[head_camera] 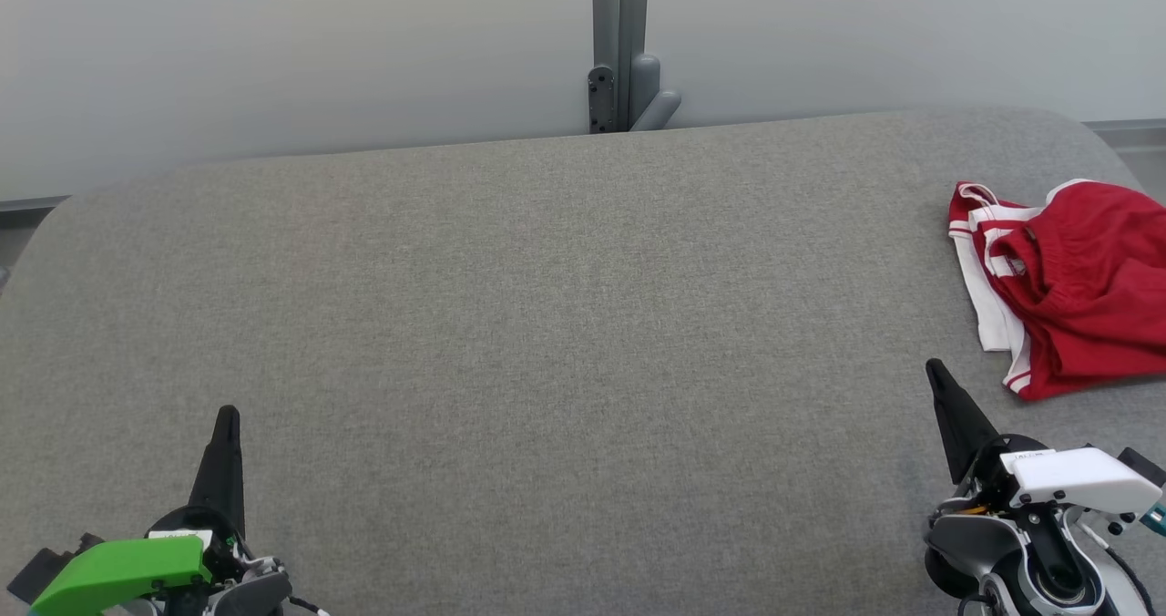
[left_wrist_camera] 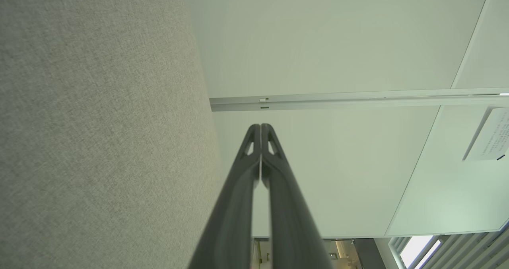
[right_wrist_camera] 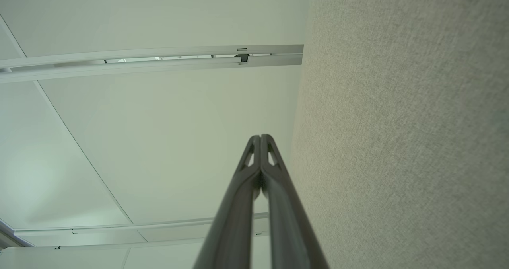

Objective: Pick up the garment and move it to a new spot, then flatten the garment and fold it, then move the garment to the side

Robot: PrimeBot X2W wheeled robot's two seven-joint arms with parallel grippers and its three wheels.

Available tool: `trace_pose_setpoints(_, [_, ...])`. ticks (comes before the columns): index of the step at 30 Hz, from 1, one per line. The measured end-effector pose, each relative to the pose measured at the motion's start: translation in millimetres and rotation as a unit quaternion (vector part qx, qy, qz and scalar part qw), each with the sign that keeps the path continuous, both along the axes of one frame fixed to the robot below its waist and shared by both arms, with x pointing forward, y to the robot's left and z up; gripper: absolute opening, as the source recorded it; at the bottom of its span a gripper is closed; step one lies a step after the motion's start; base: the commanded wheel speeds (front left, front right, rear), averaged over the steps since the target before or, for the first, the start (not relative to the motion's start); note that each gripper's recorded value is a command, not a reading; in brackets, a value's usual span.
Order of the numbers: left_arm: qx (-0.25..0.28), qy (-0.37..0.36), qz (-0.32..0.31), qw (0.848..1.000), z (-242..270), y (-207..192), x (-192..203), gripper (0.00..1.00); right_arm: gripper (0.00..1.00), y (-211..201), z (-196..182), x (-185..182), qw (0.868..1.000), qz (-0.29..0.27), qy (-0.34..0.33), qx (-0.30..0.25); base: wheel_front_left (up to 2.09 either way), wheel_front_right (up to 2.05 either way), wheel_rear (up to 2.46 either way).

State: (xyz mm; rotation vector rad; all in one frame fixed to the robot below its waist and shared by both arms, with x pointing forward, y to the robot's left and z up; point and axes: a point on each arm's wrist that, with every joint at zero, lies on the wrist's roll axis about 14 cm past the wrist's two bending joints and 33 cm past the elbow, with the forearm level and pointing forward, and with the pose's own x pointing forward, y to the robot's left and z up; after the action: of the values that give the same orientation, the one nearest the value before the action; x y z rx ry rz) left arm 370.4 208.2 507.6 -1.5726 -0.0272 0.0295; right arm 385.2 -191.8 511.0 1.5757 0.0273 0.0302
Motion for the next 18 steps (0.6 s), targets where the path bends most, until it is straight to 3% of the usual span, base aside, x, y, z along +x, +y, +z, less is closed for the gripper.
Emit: trace_pose_setpoints(18, [0.000, 0.000, 0.000, 1.000, 0.1, 0.0, 0.0, 0.00, 0.00, 0.2, -0.2, 0.0, 1.000, 0.000, 0.000, 0.001, 0.00, 0.00, 0.00])
